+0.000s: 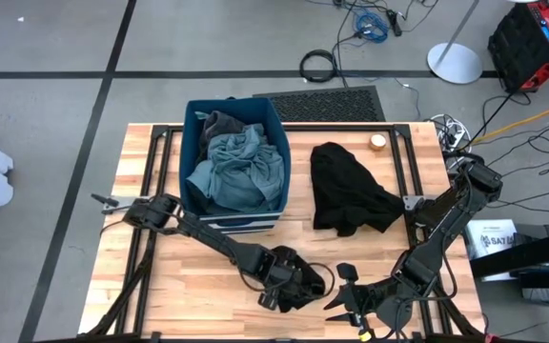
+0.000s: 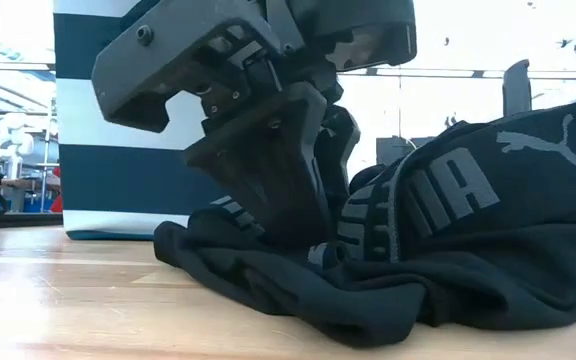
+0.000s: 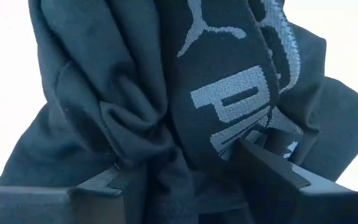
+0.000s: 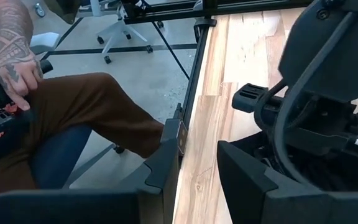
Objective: Sort clothes
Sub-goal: Put the black boxer into the blue laundry organizer
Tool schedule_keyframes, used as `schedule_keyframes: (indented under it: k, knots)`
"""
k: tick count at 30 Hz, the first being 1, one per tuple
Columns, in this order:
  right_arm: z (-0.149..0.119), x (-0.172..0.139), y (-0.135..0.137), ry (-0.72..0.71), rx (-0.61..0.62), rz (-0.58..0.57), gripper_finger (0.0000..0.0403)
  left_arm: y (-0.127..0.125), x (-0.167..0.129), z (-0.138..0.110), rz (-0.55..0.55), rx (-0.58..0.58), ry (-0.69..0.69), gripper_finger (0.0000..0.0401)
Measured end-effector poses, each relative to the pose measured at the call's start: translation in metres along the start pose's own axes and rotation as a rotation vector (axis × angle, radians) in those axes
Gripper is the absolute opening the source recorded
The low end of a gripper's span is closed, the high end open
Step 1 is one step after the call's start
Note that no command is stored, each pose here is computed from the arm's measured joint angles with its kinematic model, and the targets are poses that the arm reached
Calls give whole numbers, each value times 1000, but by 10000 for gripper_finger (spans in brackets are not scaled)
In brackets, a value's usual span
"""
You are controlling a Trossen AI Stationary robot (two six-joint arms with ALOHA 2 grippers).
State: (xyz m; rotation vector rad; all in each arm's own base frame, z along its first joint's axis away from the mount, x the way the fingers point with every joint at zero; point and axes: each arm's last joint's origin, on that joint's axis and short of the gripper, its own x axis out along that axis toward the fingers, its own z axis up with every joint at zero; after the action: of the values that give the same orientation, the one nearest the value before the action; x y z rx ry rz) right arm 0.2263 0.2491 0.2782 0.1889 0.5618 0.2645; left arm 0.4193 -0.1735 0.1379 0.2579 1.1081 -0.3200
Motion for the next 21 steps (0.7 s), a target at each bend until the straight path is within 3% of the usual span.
schedule_keyframes:
  k: [5,13,21]
  knots:
    - [0,0,0,2,-3,-2,100,-1,1,-1,-82,-1,4,186]
    - [0,0,0,2,2,-1,100,-5,-2,0,-86,9,0,26]
    - [-1,0,0,5,4,-3,100,-22,-19,15,-34,71,7,29]
